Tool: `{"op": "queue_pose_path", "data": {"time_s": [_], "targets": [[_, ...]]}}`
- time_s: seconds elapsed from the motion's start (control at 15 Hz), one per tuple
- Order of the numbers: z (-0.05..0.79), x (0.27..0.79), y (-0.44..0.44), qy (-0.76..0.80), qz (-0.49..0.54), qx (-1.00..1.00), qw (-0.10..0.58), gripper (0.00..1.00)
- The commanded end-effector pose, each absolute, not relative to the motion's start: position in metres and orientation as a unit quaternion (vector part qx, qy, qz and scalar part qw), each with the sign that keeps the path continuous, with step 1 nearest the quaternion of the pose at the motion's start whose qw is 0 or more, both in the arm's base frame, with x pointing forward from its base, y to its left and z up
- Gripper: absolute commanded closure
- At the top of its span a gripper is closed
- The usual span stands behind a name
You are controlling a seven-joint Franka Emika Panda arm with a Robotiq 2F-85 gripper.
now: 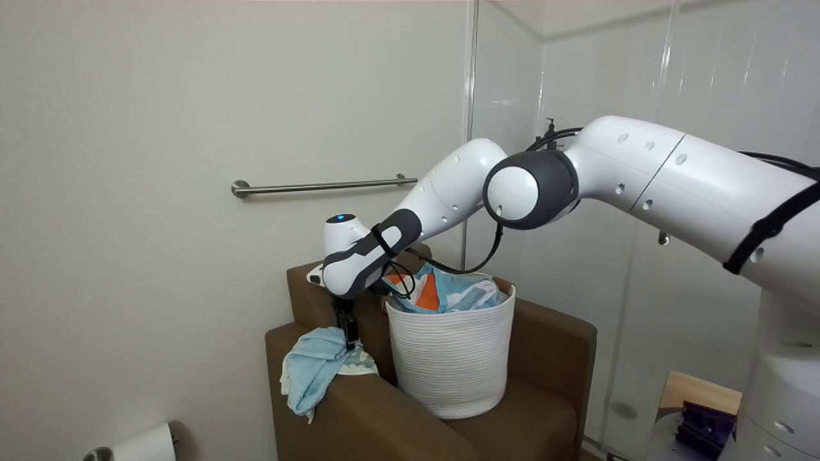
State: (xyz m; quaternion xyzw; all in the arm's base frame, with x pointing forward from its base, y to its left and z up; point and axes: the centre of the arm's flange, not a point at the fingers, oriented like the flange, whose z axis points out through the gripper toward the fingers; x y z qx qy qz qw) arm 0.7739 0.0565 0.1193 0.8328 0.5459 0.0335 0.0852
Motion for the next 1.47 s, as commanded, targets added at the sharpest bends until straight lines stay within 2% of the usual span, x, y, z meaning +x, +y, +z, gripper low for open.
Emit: {"op": "queue_pose_path", "data": {"time_s": [0.0,1.4], "targets": [[0.1128,0.7815,0.0504,0.538,0.022,0.837,0.096,0.00],[0.1081,0.7744,0.0537,0.544,0.029,0.834,0.086,0.00]]}}
